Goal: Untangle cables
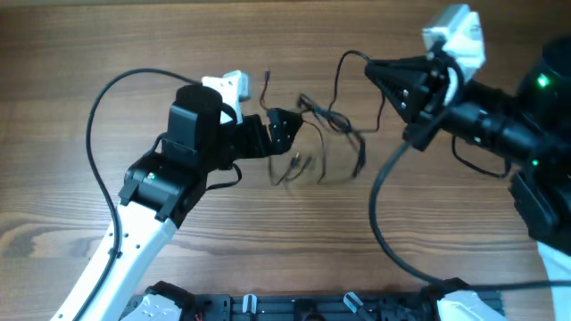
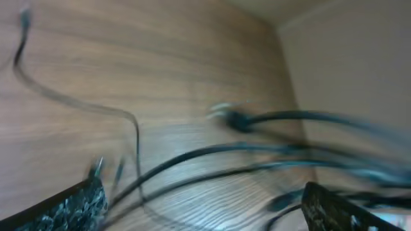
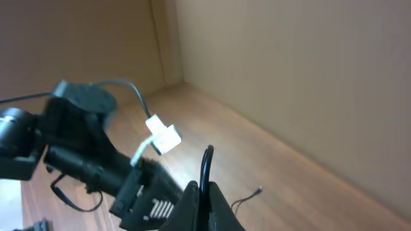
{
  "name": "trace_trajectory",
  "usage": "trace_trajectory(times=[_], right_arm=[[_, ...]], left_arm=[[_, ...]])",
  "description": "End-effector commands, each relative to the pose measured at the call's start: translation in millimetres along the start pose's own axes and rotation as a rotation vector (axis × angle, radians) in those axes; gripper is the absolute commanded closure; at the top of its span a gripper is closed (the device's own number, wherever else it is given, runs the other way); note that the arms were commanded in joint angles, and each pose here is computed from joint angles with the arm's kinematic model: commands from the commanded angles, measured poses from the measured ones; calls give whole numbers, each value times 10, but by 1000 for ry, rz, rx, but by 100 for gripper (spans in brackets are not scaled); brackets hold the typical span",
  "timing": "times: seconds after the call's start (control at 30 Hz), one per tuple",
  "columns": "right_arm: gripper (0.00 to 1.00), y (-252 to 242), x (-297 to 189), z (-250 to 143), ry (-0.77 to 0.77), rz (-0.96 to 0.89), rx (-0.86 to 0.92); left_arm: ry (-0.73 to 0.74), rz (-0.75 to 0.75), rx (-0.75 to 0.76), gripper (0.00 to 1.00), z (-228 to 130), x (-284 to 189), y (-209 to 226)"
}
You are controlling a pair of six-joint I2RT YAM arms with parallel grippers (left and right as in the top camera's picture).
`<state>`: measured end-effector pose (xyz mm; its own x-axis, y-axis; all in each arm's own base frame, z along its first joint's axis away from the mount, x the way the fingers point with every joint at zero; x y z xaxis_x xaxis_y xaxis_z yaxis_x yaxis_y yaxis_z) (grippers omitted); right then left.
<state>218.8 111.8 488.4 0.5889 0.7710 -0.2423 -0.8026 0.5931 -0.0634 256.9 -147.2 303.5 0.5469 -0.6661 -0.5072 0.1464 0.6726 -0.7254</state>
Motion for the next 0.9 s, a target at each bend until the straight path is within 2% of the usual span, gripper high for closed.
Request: trace_trajectory(times=[0.0, 0.1, 0.13, 0.17, 0.2, 0.27, 0.33, 0.4, 0.53, 0.57, 0.6, 0.63, 0.77, 0.8, 0.83, 0.87], right_arm=[[95, 6, -14, -12, 11, -6, 0], [96, 51, -15, -17, 7, 47, 7], [96, 66, -16, -12, 2, 66, 7], [96, 80, -17, -8, -3, 83, 7], [96, 84, -18, -7, -5, 88, 8], [96, 98, -19, -10, -5, 103, 11], [96, 113, -21, -20, -1, 119, 17], [96, 119, -22, -45, 14, 122, 29], [95, 124, -22, -62, 23, 125, 36], [96, 124, -22, -62, 23, 125, 36], [96, 124, -22, -62, 24, 125, 37], [96, 125, -23, -65, 25, 125, 38], [96, 126, -22, -73, 30, 126, 41], [96, 126, -20, -81, 35, 127, 45], [96, 127, -18, -89, 39, 128, 49], [96, 123, -8, -100, 45, 130, 55]], left_arm=[[6, -92, 225, 4, 20, 1, -90], [-26, -119, 335, 14, 52, 2, -148], [-25, -126, 353, 21, 40, 8, -168], [-18, -134, 375, 31, 11, 21, -196], [-12, -139, 379, 36, -4, 36, -210], [-10, -156, 391, 37, -21, 81, -250], [-15, -178, 407, 34, -23, 138, -294], [-19, -211, 483, 32, -51, 230, -367], [-9, -241, 562, 68, -118, 337, -438], [-11, -241, 562, 71, -114, 344, -437], [-9, -240, 561, 67, -114, 354, -432], [-3, -239, 539, 49, -118, 360, -429], [4, -245, 509, 37, -122, 358, -433], [7, -244, 476, 28, -120, 358, -433], [10, -243, 445, 22, -119, 358, -433], [10, -244, 419, 22, -115, 357, -436]])
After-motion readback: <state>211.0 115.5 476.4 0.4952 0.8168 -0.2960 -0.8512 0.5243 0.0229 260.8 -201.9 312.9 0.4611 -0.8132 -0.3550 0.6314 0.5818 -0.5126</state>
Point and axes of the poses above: each gripper's point midway between its finger pads, its own x axis out along the fingers, its own y axis along the line the jaws close on, z = x × y, the point moved 9 cm from there along -x, back along the fingers, and after that the axes turned 7 degrees about -x, right-handed, at the moved point
